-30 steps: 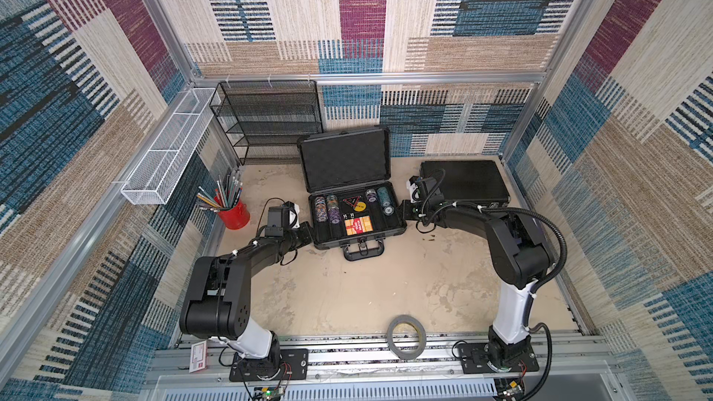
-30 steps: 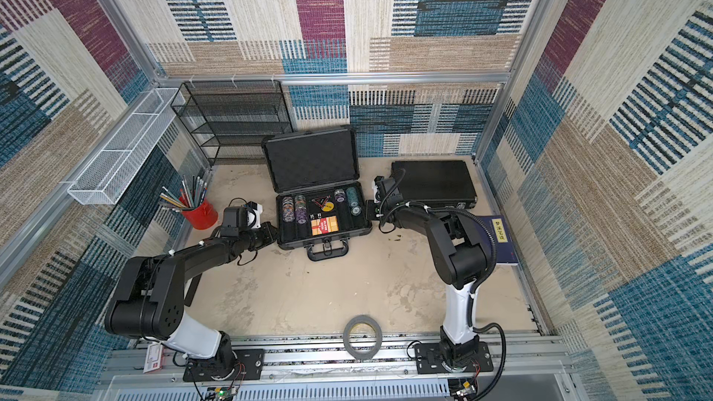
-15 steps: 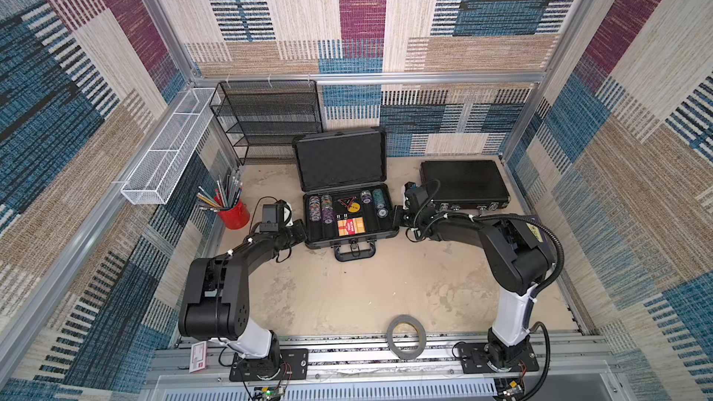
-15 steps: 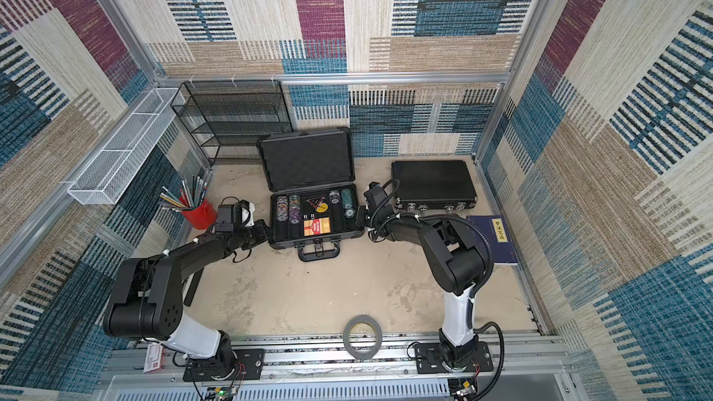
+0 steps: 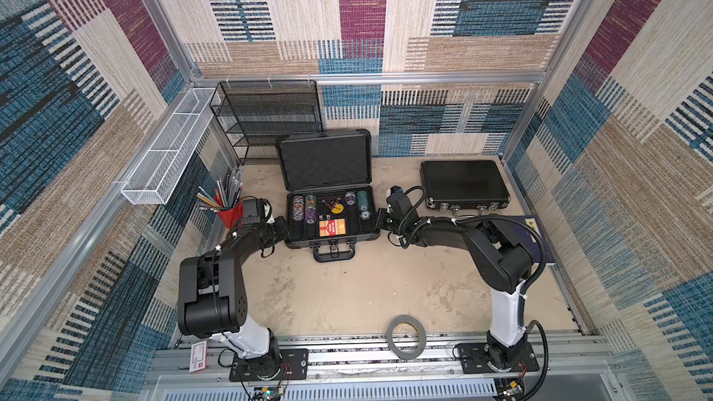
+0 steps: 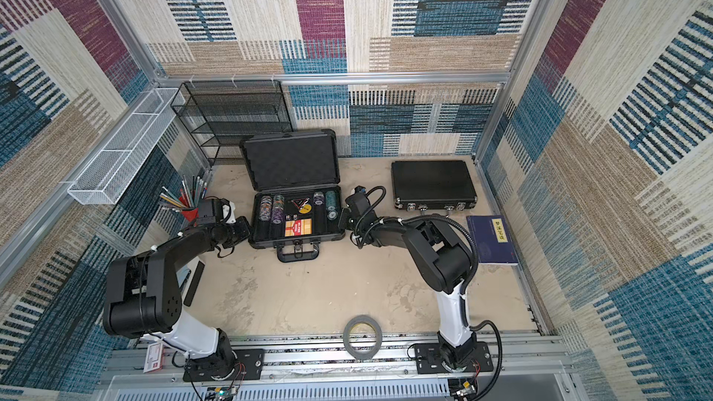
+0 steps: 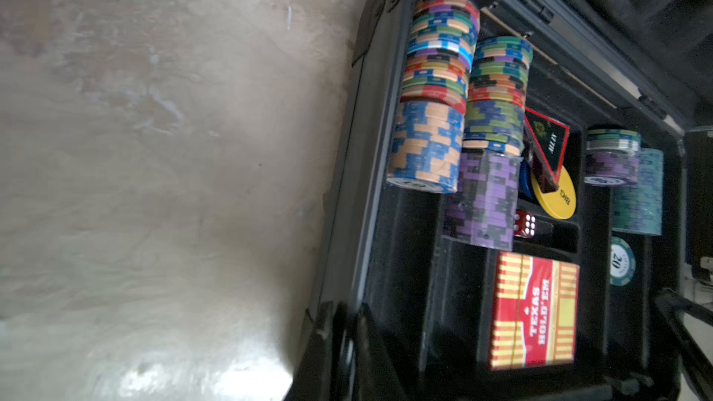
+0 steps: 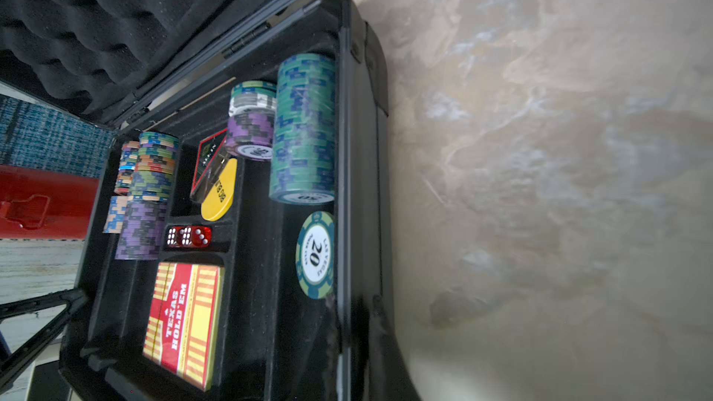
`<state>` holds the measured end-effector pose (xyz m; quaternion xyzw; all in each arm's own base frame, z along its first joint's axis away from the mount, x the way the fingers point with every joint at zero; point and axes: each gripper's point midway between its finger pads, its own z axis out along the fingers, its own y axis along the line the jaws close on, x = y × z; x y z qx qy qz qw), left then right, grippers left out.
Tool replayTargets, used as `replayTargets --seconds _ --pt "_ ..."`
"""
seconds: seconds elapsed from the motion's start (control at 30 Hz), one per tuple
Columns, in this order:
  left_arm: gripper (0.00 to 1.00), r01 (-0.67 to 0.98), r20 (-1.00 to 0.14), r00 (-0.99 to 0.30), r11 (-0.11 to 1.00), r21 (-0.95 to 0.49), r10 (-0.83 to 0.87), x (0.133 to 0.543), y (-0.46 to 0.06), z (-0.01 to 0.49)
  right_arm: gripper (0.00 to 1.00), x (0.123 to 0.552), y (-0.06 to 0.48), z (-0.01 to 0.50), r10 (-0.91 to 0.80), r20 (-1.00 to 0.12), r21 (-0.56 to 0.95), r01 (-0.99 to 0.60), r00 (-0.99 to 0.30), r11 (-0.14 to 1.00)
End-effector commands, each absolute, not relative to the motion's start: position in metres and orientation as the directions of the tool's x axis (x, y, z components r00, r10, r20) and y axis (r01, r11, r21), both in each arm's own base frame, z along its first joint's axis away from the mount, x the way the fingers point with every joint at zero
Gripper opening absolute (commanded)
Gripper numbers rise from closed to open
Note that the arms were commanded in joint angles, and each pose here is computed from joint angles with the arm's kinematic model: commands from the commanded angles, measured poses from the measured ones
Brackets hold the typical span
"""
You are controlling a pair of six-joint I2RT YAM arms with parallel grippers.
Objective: Open the poker set cases
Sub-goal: Move the poker set case to the center of the board.
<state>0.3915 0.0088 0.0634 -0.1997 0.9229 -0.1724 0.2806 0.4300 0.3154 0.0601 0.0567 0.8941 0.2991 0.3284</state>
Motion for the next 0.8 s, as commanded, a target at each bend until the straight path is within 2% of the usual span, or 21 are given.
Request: replayTargets --seconds 0.0,0.3,0.77 --pt "0.03 -0.298 -0.437 -0.741 0.833 -0.467 -0.510 0.400 0.012 0.070 0.03 0.409 0.357 0.063 0.294 -0.412 0.716 -0.107 -0.862 0.690" --pt "0.05 -0.328 -0.421 -0.730 0.816 -0.476 -0.539 0.413 0.030 0.058 0.01 0.417 0.396 0.068 0.297 -0.372 0.776 -0.119 -0.879 0.620" --pt "0.10 -0.340 -0.437 -0.717 0.820 -0.460 -0.542 0.429 0.054 0.064 0.01 0.389 0.455 0.062 0.264 -0.276 0.832 -0.093 -0.924 0.547"
